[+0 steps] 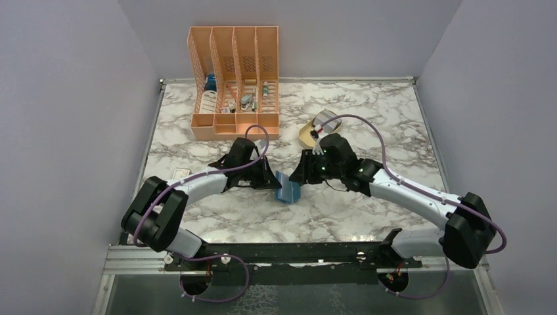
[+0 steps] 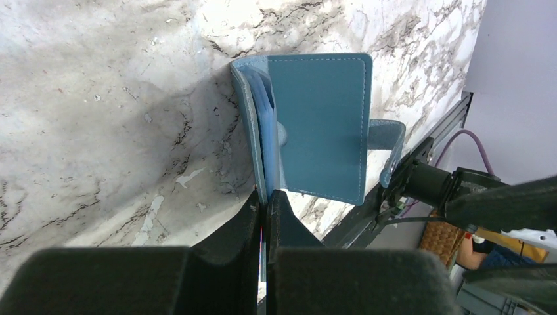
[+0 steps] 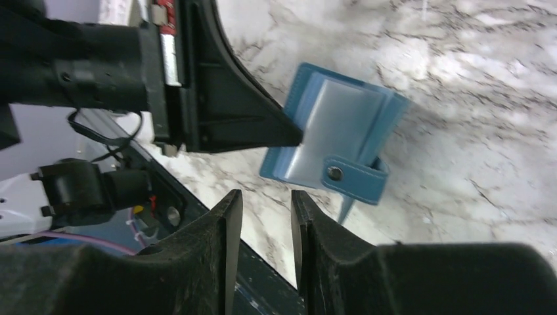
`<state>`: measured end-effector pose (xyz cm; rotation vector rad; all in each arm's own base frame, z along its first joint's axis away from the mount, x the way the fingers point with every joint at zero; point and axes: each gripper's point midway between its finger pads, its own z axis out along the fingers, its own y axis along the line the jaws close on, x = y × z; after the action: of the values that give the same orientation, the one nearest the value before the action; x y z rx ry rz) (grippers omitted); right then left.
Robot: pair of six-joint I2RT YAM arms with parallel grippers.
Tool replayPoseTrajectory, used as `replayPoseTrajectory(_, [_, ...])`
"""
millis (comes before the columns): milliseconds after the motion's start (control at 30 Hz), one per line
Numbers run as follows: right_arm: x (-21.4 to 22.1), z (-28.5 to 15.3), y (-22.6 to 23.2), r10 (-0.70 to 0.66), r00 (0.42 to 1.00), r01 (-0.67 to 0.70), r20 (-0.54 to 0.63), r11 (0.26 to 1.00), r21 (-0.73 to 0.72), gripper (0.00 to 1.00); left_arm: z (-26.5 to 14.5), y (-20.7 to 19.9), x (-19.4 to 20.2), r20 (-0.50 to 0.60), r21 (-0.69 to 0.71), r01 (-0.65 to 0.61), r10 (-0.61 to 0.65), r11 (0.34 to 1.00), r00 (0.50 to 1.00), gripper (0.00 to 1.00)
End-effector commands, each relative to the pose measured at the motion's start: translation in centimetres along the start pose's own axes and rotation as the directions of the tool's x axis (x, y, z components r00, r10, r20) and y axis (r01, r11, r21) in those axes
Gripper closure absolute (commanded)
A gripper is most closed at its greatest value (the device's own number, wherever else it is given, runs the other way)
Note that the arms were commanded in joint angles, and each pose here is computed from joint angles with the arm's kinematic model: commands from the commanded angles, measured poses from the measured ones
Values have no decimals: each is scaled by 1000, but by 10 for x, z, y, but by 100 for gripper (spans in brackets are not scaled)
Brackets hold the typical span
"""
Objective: Put the credit cards into the card holder
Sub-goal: Open the card holder at the center of the board.
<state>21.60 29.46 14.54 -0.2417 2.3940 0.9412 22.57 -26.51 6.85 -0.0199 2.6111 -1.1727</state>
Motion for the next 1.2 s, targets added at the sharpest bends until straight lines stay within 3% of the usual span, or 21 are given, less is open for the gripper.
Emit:
replayPoseTrajectory(0, [-19,9,30,-4,1000,7,29,993,-120,68,-5,-15,-6,12,29,-18,18,999,1000,100])
replayPoseTrajectory(500, [16,49,-36,34,999,-31,-32,994,102,75,-12,-31,-7,18,93,-33,32,995,999,100])
replayPoseTrajectory(633, [26,55,-42,50,998,-45,-47,994,101,76,-13,-35,-7,21,119,-54,52,991,998,89])
replayPoseTrajectory(733, [28,56,-42,47,998,-43,-49,995,90,76,-12,-39,-5,22,152,-65,62,986,998,100])
replayPoseTrajectory(933, [33,59,-50,48,998,-42,-48,993,109,76,-13,-44,-5,37,191,-60,54,980,998,97])
replayPoseTrajectory(1167, [41,64,-60,53,997,-45,-54,990,133,77,-12,-43,-1,28,210,-49,44,976,999,100])
